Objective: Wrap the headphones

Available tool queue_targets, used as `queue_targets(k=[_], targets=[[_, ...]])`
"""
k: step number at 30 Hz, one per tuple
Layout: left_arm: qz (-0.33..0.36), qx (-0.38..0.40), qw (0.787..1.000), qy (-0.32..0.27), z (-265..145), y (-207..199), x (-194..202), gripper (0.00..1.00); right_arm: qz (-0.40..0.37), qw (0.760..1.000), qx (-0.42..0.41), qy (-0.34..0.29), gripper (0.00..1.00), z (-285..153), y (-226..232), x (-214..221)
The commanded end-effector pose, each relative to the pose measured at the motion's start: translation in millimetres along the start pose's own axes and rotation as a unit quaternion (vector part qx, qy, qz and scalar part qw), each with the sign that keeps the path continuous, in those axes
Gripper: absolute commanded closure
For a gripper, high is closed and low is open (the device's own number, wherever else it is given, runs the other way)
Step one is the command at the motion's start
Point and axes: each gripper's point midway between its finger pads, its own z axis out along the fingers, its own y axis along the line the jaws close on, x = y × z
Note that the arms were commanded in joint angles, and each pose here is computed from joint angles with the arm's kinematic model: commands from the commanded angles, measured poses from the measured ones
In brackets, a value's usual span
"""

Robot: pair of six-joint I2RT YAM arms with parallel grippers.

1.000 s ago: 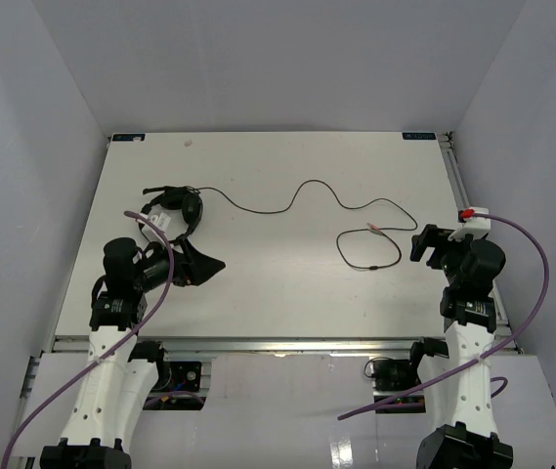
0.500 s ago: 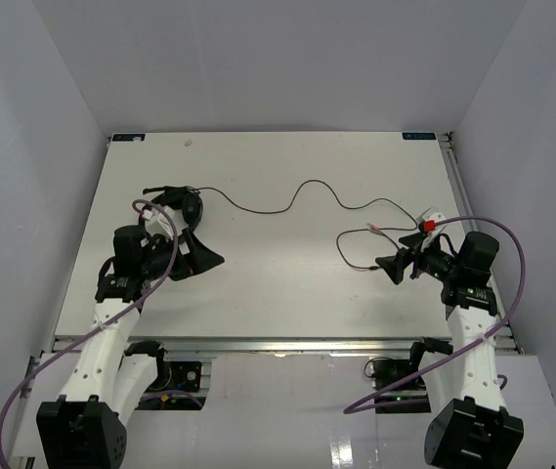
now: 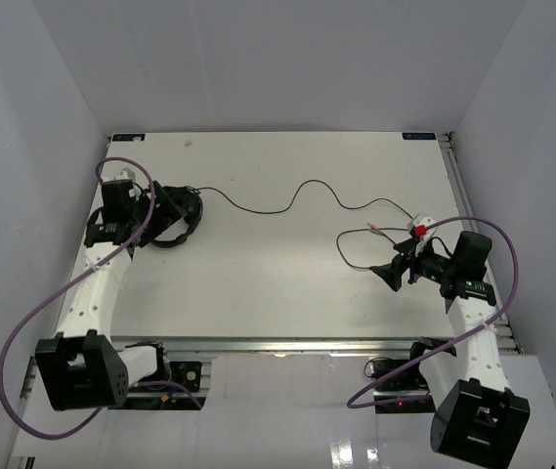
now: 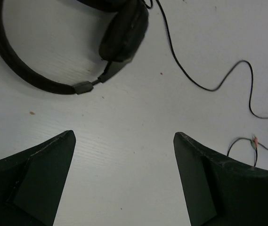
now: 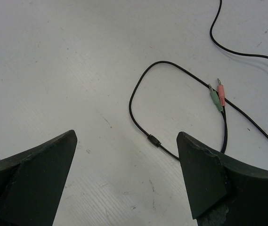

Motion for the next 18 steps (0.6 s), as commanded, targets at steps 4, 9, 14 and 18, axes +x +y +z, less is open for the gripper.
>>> queue_targets(k=[4,9,14,18], targets=[[-0.041,-0.164,0.986,-0.015,30,57,-32,0.07,-0.045,0.999,-0.004,-0.021,0.06,-4,3,-20],[-0.066,-0.211,0.975,0.021,57,108,-29,0.14,-0.047,0.999,0.004,-0.023,0.05,-4,1,-22],[-0.061,-0.222,0.972,0.036,74,125,-28,0.15,-0.043,0.999,0.007,-0.019,0.04,-3,-1,-18],[-0.053,-0.217,0.973,0.052,94,131,-23,0.20,-0.037,0.999,0.006,-0.018,0.04,-2,-2,-16]])
